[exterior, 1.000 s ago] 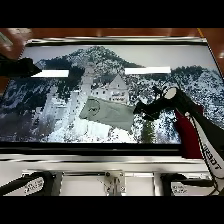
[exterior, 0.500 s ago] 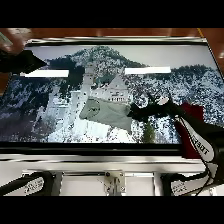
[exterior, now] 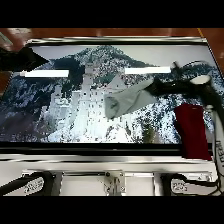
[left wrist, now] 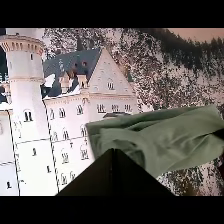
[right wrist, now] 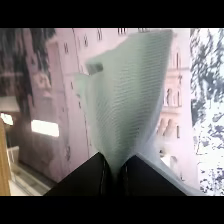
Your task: Fold the shirts.
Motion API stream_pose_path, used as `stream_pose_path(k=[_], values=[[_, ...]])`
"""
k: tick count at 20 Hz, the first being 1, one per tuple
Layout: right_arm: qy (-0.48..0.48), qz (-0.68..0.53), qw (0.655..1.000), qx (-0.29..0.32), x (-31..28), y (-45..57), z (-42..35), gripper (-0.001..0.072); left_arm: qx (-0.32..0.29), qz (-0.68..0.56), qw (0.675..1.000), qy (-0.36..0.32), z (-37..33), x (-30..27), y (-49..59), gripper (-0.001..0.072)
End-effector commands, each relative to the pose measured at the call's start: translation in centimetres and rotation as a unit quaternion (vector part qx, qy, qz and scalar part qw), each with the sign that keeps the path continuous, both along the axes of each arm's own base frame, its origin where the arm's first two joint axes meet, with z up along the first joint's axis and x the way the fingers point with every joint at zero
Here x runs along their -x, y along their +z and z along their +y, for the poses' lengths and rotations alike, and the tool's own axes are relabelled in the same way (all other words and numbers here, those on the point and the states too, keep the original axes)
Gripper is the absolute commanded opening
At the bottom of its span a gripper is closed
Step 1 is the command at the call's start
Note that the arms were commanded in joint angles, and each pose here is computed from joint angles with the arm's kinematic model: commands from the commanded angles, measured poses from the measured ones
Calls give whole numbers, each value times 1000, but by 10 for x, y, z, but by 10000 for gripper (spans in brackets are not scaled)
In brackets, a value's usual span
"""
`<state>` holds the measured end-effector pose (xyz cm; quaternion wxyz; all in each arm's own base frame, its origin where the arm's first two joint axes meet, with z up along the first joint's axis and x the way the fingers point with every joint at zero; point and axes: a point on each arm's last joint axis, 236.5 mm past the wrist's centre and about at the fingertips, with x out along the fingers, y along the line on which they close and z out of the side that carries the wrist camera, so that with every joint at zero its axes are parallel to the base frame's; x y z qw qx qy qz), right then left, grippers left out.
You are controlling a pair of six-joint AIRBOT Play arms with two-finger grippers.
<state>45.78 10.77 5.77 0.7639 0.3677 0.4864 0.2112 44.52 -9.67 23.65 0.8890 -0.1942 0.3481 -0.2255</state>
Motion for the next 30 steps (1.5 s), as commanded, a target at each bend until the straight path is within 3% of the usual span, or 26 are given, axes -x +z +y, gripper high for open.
stream_pose_path(k=[1,4,8,14,18,23,29,30], values=[[-110,-30,993,6,10,75,-112,62,-2,1,1000,-5,-1,1,-1,37],[-237,-47,970,11,34,104,-213,62,-3,1,1000,-6,-1,2,-1,37],[-309,3,951,1,82,96,-276,63,-3,1,1000,-6,-1,2,-1,37],[-270,189,940,86,168,35,-282,63,-3,1,1000,-6,-1,2,-1,37],[-261,227,933,103,189,31,-278,63,-5,0,1000,-7,-1,1,-2,37],[-221,364,889,166,273,-11,-270,63,-9,-4,1000,-11,-1,1,-2,36],[-227,451,842,190,331,-98,-256,66,-10,-4,1000,-11,-1,1,-2,37],[-238,449,839,194,330,-106,-258,141,-9,-3,1000,-11,-1,1,-3,37]])
